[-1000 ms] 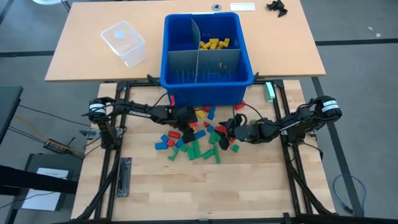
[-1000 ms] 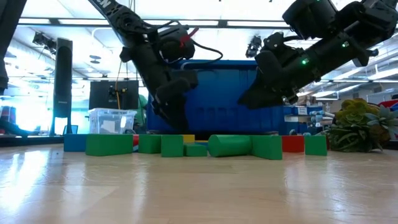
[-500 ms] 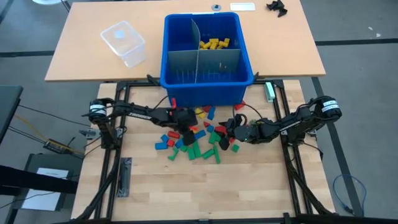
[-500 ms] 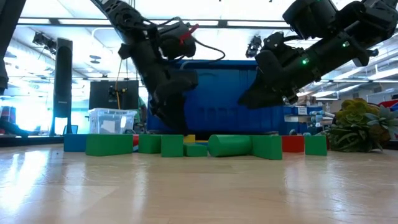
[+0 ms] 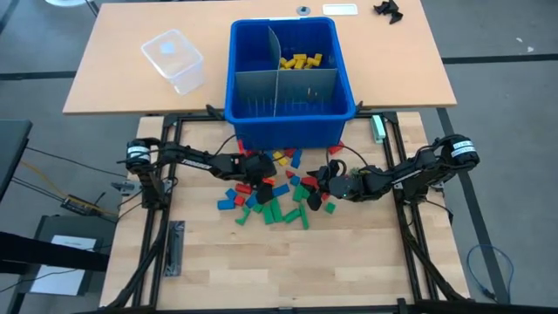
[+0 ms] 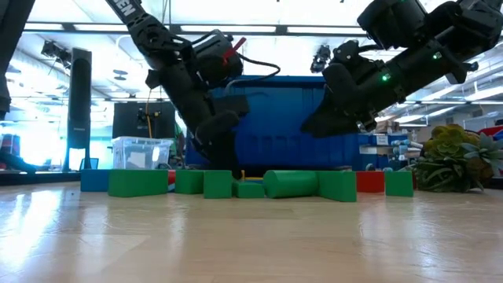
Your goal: Sort Items/Unsort Items
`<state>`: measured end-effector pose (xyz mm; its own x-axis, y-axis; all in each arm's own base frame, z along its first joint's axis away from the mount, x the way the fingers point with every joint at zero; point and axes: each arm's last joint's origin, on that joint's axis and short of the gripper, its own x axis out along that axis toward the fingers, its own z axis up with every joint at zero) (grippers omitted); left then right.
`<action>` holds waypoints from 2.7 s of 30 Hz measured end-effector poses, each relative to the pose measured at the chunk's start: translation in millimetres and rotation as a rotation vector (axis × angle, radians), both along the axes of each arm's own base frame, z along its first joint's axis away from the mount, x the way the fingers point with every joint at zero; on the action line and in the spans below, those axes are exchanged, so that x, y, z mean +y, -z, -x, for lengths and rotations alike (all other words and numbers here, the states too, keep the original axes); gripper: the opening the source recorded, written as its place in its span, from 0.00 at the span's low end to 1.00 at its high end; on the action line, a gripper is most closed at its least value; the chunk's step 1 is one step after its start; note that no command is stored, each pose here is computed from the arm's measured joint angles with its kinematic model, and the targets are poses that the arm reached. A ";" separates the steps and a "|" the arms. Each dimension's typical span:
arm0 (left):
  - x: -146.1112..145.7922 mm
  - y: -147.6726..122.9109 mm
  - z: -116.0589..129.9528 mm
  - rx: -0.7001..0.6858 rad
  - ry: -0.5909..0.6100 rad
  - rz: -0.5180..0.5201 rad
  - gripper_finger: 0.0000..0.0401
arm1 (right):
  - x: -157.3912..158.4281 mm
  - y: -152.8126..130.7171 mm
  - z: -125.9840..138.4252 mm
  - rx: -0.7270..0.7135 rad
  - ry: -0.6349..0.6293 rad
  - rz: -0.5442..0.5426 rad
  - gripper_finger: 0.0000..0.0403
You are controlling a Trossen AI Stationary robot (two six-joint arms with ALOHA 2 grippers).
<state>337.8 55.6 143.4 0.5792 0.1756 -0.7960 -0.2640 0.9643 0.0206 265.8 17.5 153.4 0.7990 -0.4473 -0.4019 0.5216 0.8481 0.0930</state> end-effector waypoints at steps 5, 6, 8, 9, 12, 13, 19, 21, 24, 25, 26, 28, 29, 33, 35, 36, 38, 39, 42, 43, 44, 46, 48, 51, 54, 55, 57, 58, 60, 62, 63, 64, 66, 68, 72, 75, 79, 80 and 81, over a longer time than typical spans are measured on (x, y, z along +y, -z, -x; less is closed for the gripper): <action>0.5 3.2 0.3 0.018 0.023 0.005 0.37 | -0.3 -0.1 0.1 -0.001 0.007 0.004 0.57; 0.4 3.3 0.5 0.020 0.023 0.006 0.35 | -0.3 -0.1 0.1 -0.001 0.008 0.004 0.57; -0.6 2.6 -0.1 0.017 0.026 0.005 0.35 | 0.1 -0.1 0.1 -0.002 0.007 0.002 0.57; -1.9 0.3 0.1 0.023 0.029 0.006 0.35 | 0.7 -0.1 0.1 -0.002 0.005 0.002 0.57; -6.7 -17.4 -3.7 0.015 0.042 0.003 0.35 | 2.7 -0.1 0.3 -0.002 -0.003 0.002 0.57; -8.3 -27.8 -5.9 0.001 0.045 -0.004 0.35 | 3.1 -0.1 0.3 -0.002 -0.004 0.002 0.57; -13.2 -111.6 -12.6 -0.150 0.039 -0.102 0.35 | 3.5 -0.1 0.4 -0.001 -0.003 0.005 0.57; -12.2 -147.4 -14.6 -0.258 0.029 -0.145 0.35 | 3.5 -0.1 0.4 -0.001 -0.003 0.006 0.57; -5.2 -194.3 -17.3 -0.384 0.008 -0.232 0.35 | 3.2 -0.1 0.4 -0.001 -0.002 0.006 0.57; -1.7 -207.1 -18.1 -0.420 -0.003 -0.269 0.35 | 2.9 -0.1 0.3 -0.001 -0.001 0.006 0.57; 2.1 -219.6 -18.7 -0.458 -0.015 -0.305 0.35 | 2.5 -0.1 0.3 -0.001 0.001 0.006 0.57; 12.3 -242.1 -20.6 -0.554 -0.049 -0.373 0.35 | 2.2 -0.2 0.3 -0.001 0.002 0.007 0.57; 18.2 -252.3 -20.5 -0.604 -0.068 -0.395 0.35 | 2.1 -0.2 0.4 -0.002 0.007 0.010 0.57; 50.3 -266.1 -20.0 -0.717 -0.164 -0.455 0.35 | 1.7 -0.3 0.5 0.001 0.019 0.024 0.57; 70.2 -259.0 -23.5 -0.720 -0.212 -0.475 0.35 | 1.3 -0.4 0.7 0.004 0.027 0.037 0.57; 80.4 -256.3 -24.4 -0.727 -0.238 -0.481 0.35 | 1.1 -0.4 0.9 0.005 0.034 0.042 0.57; 99.0 -243.6 -29.0 -0.703 -0.275 -0.477 0.35 | 0.8 -0.6 1.0 0.008 0.041 0.053 0.57; 108.1 -239.7 -31.4 -0.692 -0.289 -0.479 0.35 | 0.8 -0.6 1.0 0.008 0.041 0.055 0.57; 134.1 -232.0 -40.0 -0.663 -0.321 -0.491 0.35 | 0.3 -0.7 1.1 0.008 0.055 0.064 0.57; 143.3 -229.7 -43.0 -0.649 -0.333 -0.493 0.35 | 0.2 -0.8 1.2 0.010 0.057 0.069 0.57; 153.0 -229.0 -46.1 -0.647 -0.349 -0.500 0.35 | -0.1 -0.7 1.3 0.012 0.063 0.075 0.57; 172.0 -226.2 -49.9 -0.623 -0.379 -0.506 0.35 | -0.4 -1.3 1.2 0.009 0.073 0.086 0.57; 190.9 -226.3 -54.9 -0.619 -0.405 -0.525 0.35 | -1.6 -1.2 1.2 0.012 0.076 0.090 0.57; 218.7 -226.3 -59.3 -0.605 -0.442 -0.547 0.35 | -1.8 -1.1 1.2 0.015 0.076 0.091 0.57; 245.5 -221.1 -61.3 -0.580 -0.481 -0.555 0.35 | -1.9 -1.0 1.3 0.017 0.076 0.092 0.57; 253.4 -217.5 -62.2 -0.573 -0.492 -0.557 0.35 | -1.9 -0.8 1.4 0.019 0.076 0.093 0.57; 268.2 -211.3 -62.9 -0.567 -0.517 -0.566 0.36 | -1.9 -0.2 1.7 0.027 0.076 0.095 0.57; 274.5 -207.6 -63.1 -0.561 -0.525 -0.567 0.37 | -2.0 0.0 1.9 0.027 0.076 0.096 0.57; 285.7 -202.7 -62.9 -0.566 -0.543 -0.576 0.40 | -2.3 2.6 4.1 0.033 0.079 0.096 0.57; 295.7 -196.3 -62.5 -0.559 -0.556 -0.578 0.42 | -2.6 5.2 6.3 0.036 0.083 0.091 0.57; 300.4 -192.5 -61.2 -0.550 -0.563 -0.578 0.43 | -2.7 6.2 7.2 0.035 0.087 0.084 0.57; 305.1 -189.1 -59.4 -0.543 -0.571 -0.579 0.43 | -2.9 7.2 8.0 0.034 0.090 0.078 0.57; 312.5 -183.7 -56.6 -0.537 -0.585 -0.582 0.44 | -3.6 8.9 9.4 0.034 0.097 0.069 0.57; 316.5 -182.3 -52.7 -0.523 -0.597 -0.580 0.45 | -4.3 9.6 10.1 0.034 0.102 0.065 0.57; 315.7 -185.1 -50.8 -0.515 -0.596 -0.575 0.45 | -6.5 10.1 10.4 0.034 0.111 0.063 0.57; 304.2 -196.3 -48.1 -0.496 -0.584 -0.531 0.45 | -7.9 10.2 10.4 0.034 0.117 0.063 0.57; 268.0 -231.5 -46.9 -0.494 -0.488 -0.515 0.46 | -8.1 10.2 10.4 0.032 0.118 0.059 0.57; 258.0 -238.4 -47.3 -0.482 -0.461 -0.517 0.46 | -8.1 10.2 10.3 0.032 0.116 0.058 0.57; 247.3 -245.0 -48.2 -0.471 -0.430 -0.523 0.46 | -7.9 10.2 10.4 0.032 0.115 0.058 0.57</action>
<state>386.1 302.9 388.4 0.6297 0.7387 -0.2406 -0.7009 0.6737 0.2340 255.5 9.6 143.1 0.7284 -0.5581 -0.3975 0.6173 0.7862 0.0274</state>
